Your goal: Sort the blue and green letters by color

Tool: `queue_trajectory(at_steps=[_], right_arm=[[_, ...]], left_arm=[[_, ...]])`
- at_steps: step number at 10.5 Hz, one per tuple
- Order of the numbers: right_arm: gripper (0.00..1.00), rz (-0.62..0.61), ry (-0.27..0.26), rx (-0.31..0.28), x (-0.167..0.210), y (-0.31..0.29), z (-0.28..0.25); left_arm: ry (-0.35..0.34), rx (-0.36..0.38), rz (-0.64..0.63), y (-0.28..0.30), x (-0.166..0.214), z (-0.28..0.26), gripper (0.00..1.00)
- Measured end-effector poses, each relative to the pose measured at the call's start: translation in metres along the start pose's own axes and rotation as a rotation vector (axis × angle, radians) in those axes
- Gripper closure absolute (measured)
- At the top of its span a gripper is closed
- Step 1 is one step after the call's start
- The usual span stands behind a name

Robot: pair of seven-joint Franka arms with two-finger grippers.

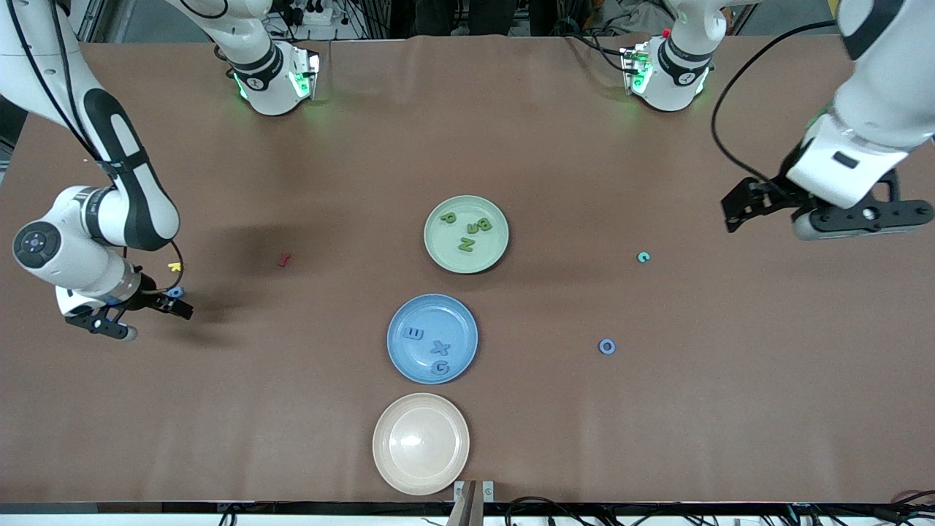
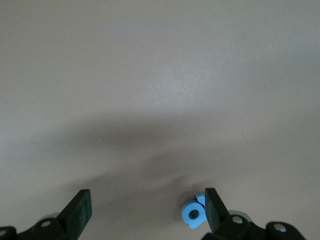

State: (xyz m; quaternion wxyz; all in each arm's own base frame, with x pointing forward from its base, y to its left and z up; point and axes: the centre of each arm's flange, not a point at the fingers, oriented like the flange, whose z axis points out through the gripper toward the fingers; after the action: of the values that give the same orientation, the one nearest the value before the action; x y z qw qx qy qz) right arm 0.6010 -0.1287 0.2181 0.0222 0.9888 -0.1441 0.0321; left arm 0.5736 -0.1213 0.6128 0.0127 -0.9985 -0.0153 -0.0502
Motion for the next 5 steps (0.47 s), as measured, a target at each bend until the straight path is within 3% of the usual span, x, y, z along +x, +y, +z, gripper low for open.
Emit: queue_trajectory(at_steps=[2,5], right_arm=[[0.0,-0.006,0.024,0.01,-0.019,0.014,0.02],[0.0,-0.004,0.018,0.014,-0.037,0.02,0.035]], left_arm=[[-0.034,0.004,0.016,-0.025,-0.005,-0.006,0.0],[-0.048,-0.012,0.041,-0.057,-0.011,-0.019,0.0]])
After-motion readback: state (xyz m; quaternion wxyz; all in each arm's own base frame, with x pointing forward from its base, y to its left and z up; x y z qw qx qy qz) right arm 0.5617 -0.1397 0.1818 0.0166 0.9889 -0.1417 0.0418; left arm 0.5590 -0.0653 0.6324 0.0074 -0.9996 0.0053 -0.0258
